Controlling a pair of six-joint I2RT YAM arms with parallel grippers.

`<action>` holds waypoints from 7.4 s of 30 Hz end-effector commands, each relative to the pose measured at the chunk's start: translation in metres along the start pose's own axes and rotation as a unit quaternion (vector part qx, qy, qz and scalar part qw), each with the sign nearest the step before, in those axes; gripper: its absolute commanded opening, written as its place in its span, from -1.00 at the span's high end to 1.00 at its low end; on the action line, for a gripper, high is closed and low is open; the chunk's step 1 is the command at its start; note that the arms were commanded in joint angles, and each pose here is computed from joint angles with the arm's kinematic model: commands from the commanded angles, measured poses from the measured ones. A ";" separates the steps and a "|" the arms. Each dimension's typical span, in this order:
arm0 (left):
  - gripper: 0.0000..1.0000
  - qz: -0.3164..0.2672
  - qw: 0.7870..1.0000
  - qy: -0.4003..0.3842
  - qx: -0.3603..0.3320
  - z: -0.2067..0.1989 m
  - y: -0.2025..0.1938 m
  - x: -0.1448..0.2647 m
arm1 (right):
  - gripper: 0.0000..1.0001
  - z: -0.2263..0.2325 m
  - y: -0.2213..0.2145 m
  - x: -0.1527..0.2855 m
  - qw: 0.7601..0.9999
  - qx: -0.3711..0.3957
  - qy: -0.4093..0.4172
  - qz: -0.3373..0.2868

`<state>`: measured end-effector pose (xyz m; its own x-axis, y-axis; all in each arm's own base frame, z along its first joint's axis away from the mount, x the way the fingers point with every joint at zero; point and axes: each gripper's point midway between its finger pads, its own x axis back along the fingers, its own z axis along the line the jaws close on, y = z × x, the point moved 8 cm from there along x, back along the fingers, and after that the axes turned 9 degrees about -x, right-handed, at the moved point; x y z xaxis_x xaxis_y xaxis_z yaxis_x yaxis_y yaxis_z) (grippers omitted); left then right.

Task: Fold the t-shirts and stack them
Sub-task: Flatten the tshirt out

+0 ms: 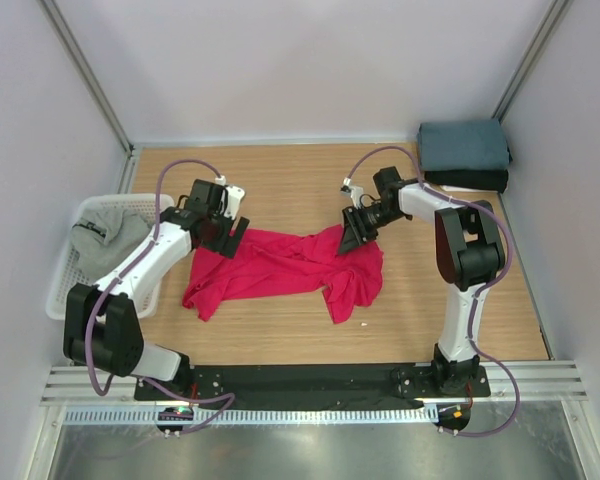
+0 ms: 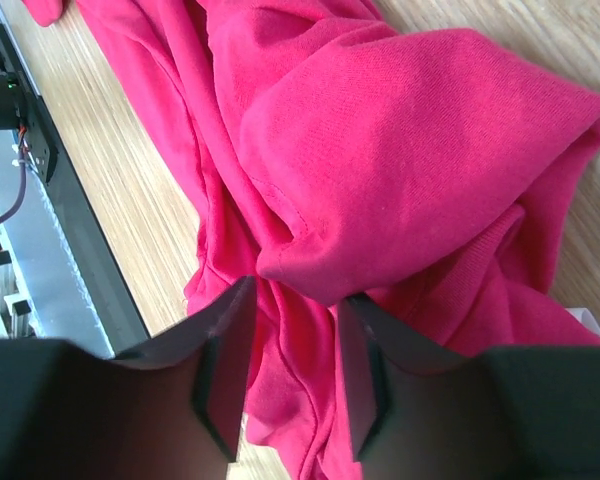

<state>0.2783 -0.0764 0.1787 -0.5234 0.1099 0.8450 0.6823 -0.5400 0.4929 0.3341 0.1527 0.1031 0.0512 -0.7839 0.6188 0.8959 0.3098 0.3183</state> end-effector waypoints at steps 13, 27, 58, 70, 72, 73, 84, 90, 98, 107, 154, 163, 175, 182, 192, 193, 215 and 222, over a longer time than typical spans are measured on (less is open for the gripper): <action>-0.60 -0.031 0.999 0.008 0.014 0.005 0.003 0.005 | 0.94 0.043 0.028 0.038 0.992 0.104 -0.018 -0.074; -0.59 -0.013 0.998 0.066 0.018 0.020 0.002 -0.008 | 0.97 0.045 0.031 0.056 0.979 0.146 -0.095 -0.110; -0.24 0.093 0.991 -0.079 0.050 0.013 -0.020 -0.062 | 0.97 0.026 0.030 0.061 0.983 0.120 -0.093 -0.102; 0.71 0.112 0.990 -0.070 0.049 0.018 -0.015 -0.072 | 0.97 0.020 0.031 0.072 0.983 0.102 -0.095 -0.119; 0.87 0.101 0.991 -0.072 0.049 0.020 -0.008 -0.067 | 0.97 0.020 0.032 0.082 0.982 0.094 -0.097 -0.134; 0.93 0.084 0.993 -0.073 0.049 0.021 -0.002 -0.059 | 0.97 0.018 0.032 0.091 0.981 0.087 -0.098 -0.144; 1.00 -0.128 0.991 0.001 0.038 0.046 0.063 0.086 | 0.97 0.080 0.029 0.182 0.944 0.163 -0.141 -0.249; 1.00 -0.169 0.984 0.019 0.044 0.048 0.066 0.120 | 0.97 0.106 0.021 0.200 0.928 0.190 -0.164 -0.274; 0.99 -0.090 0.995 -0.008 0.035 0.052 0.073 0.041 | 0.97 0.079 0.027 0.182 0.940 0.166 -0.150 -0.256; 0.69 -0.084 0.990 0.088 0.070 0.103 0.135 -0.032 | 0.97 0.027 0.068 0.160 0.954 0.121 -0.141 -0.233; 0.09 0.054 0.988 -0.019 0.144 0.054 0.000 -0.097 | 0.97 0.003 0.044 0.131 0.970 0.087 -0.111 -0.196; 0.14 0.022 0.988 -0.028 0.147 0.054 0.012 -0.075 | 0.97 0.000 0.044 0.128 0.972 0.083 -0.107 -0.193; 0.24 0.014 0.988 -0.034 0.151 0.052 0.015 -0.069 | 0.97 -0.001 0.044 0.128 0.972 0.079 -0.108 -0.192; 0.25 0.027 0.987 -0.039 0.154 0.051 0.010 -0.074 | 0.97 -0.001 0.044 0.128 0.972 0.079 -0.107 -0.192; 1.00 0.025 0.987 -0.046 0.150 0.051 0.014 -0.067 | 0.97 0.002 0.046 0.131 0.971 0.079 -0.113 -0.197; 1.00 0.020 0.988 -0.044 0.147 0.051 0.016 -0.064 | 0.97 0.004 0.046 0.134 0.969 0.081 -0.115 -0.201; 1.00 -0.320 0.935 0.123 0.092 0.089 0.096 0.193 | 0.97 0.174 0.063 0.318 0.832 0.162 -0.269 -0.458; 1.00 -0.406 0.899 0.141 0.080 0.077 0.090 0.281 | 0.97 0.265 0.015 0.360 0.752 0.239 -0.303 -0.535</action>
<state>0.2600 -0.0331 0.4377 -0.9575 0.1764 0.2281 0.1791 -0.2562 0.9499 0.2891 0.0202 0.4831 -0.8926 -0.4371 0.1104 0.1535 -0.0642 0.9861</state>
